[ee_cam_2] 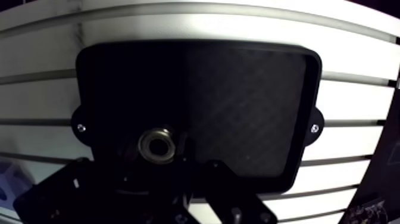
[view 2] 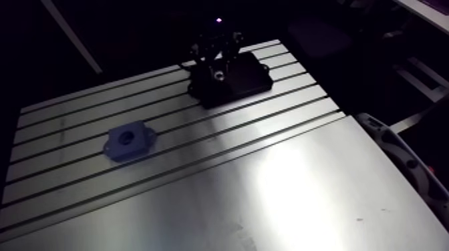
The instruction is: Pick up the bearing and press it into the housing until flush.
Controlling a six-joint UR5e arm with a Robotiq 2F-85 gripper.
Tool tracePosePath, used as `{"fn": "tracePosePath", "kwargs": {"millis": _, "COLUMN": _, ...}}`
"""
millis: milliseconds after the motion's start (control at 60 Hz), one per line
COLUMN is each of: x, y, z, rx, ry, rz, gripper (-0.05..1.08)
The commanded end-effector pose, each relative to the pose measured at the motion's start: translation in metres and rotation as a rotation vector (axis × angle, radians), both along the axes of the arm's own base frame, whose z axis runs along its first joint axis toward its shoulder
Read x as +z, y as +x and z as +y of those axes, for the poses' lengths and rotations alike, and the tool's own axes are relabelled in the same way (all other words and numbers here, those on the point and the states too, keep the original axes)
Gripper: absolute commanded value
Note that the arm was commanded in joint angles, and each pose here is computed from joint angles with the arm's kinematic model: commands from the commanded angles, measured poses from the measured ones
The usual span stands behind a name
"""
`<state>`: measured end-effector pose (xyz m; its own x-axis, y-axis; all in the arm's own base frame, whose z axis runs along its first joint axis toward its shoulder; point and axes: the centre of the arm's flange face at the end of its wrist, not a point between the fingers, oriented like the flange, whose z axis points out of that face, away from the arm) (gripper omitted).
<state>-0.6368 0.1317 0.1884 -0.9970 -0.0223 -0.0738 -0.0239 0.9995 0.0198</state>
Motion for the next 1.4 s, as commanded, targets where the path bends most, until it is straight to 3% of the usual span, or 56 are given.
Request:
{"fn": "tracePosePath", "kwargs": {"millis": 17, "x": 0.024, "y": 0.005, "z": -0.002, "rx": -0.006, "ry": -0.007, "rz": -0.024, "gripper": 0.66}}
{"fn": "tracePosePath", "kwargs": {"millis": 117, "x": 0.033, "y": 0.01, "z": -0.005, "rx": -0.015, "ry": -0.006, "rz": -0.047, "gripper": 0.66}}
{"fn": "tracePosePath", "kwargs": {"millis": 350, "x": 0.065, "y": 0.02, "z": -0.016, "rx": -0.035, "ry": 0.004, "rz": -0.036, "gripper": 0.66}}
{"fn": "tracePosePath", "kwargs": {"millis": 517, "x": 0.082, "y": 0.024, "z": -0.061, "rx": 0.001, "ry": 0.015, "rz": -0.017, "gripper": 0.66}}
{"fn": "tracePosePath", "kwargs": {"millis": 717, "x": 0.078, "y": 0.035, "z": -0.105, "rx": 0.024, "ry": 0.006, "rz": -0.026, "gripper": 0.67}}
{"fn": "tracePosePath", "kwargs": {"millis": 950, "x": 0.092, "y": 0.05, "z": -0.15, "rx": 0.067, "ry": 0.014, "rz": 0.014, "gripper": 0.68}}
{"fn": "tracePosePath", "kwargs": {"millis": 1217, "x": 0.091, "y": 0.073, "z": -0.195, "rx": 0.131, "ry": -0.024, "rz": 0.036, "gripper": 0.69}}
{"fn": "tracePosePath", "kwargs": {"millis": 1400, "x": 0.082, "y": 0.081, "z": -0.212, "rx": 0.159, "ry": -0.027, "rz": 0.031, "gripper": 0.69}}
